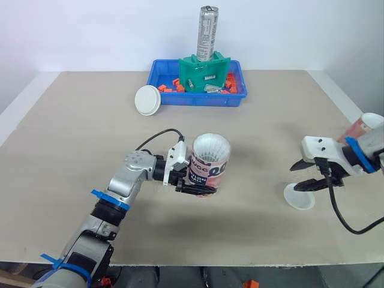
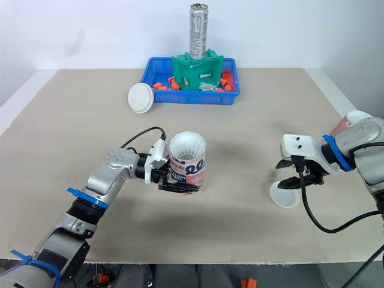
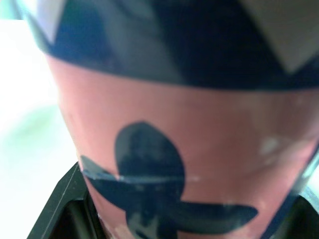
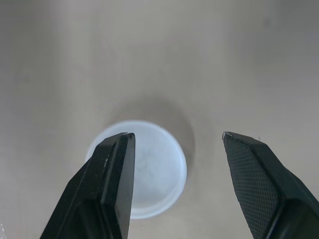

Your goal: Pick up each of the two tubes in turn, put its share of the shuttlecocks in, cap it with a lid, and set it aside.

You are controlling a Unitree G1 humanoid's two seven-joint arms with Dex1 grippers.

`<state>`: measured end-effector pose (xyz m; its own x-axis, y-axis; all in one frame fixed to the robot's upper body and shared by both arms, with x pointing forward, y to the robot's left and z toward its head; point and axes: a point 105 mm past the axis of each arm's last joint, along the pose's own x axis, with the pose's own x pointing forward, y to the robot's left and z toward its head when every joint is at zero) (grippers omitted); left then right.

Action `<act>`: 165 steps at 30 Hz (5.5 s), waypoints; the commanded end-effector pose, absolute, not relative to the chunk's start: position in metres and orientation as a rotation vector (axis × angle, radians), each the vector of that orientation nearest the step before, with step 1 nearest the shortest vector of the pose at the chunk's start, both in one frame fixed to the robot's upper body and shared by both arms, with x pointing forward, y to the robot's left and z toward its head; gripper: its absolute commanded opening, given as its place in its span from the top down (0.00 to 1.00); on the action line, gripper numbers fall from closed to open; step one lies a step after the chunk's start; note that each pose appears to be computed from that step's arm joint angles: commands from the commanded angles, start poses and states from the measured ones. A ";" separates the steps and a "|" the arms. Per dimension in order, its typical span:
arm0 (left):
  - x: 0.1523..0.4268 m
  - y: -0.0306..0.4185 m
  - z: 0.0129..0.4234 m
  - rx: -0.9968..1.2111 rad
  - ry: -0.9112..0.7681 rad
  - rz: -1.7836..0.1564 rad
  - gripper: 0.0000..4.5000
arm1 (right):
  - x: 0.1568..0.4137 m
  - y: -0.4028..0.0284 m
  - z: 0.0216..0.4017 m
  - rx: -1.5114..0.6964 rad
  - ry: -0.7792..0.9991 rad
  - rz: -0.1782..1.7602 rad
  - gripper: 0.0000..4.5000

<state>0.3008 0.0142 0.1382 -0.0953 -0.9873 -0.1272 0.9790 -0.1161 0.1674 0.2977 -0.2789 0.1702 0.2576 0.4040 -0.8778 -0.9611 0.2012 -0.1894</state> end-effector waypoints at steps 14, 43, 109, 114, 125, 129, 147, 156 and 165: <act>0.299 0.018 0.131 0.223 -0.091 -1.641 0.30 | 0.308 -0.296 0.149 -0.923 0.929 1.102 0.51; 0.300 0.032 0.091 0.246 0.002 -1.644 0.30 | 0.283 -0.143 0.304 -1.037 0.159 1.433 0.99; 0.305 0.045 0.085 0.309 0.136 -1.668 0.30 | 0.267 -0.052 0.319 -1.152 -0.105 1.741 0.64; 0.305 0.046 0.085 0.312 0.133 -1.669 0.30 | 0.261 -0.057 0.290 -1.212 -0.040 1.803 0.99; 0.304 0.046 0.085 0.308 0.128 -1.667 0.30 | 0.276 -0.046 0.226 -1.451 0.102 1.784 0.99; 0.305 0.043 0.090 0.298 0.106 -1.660 0.30 | 0.287 -0.047 0.210 -1.574 0.091 1.737 0.99; 0.309 0.046 0.103 0.247 0.043 -1.641 0.16 | 0.286 -0.090 0.327 -0.887 -0.064 1.526 0.48; 0.305 0.050 0.120 0.248 -0.042 -1.679 0.00 | 0.276 -0.129 0.307 -0.716 0.016 1.345 0.01; 0.307 0.096 0.131 0.288 0.009 -1.592 0.00 | 0.266 -0.154 0.248 -0.684 0.220 1.233 0.01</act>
<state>0.3072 0.0897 0.1176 -0.0296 -0.9760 -0.2157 0.9873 -0.0623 0.1464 0.2695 -0.1534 0.2385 0.2865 0.8009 -0.5258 -0.9488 0.1612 -0.2715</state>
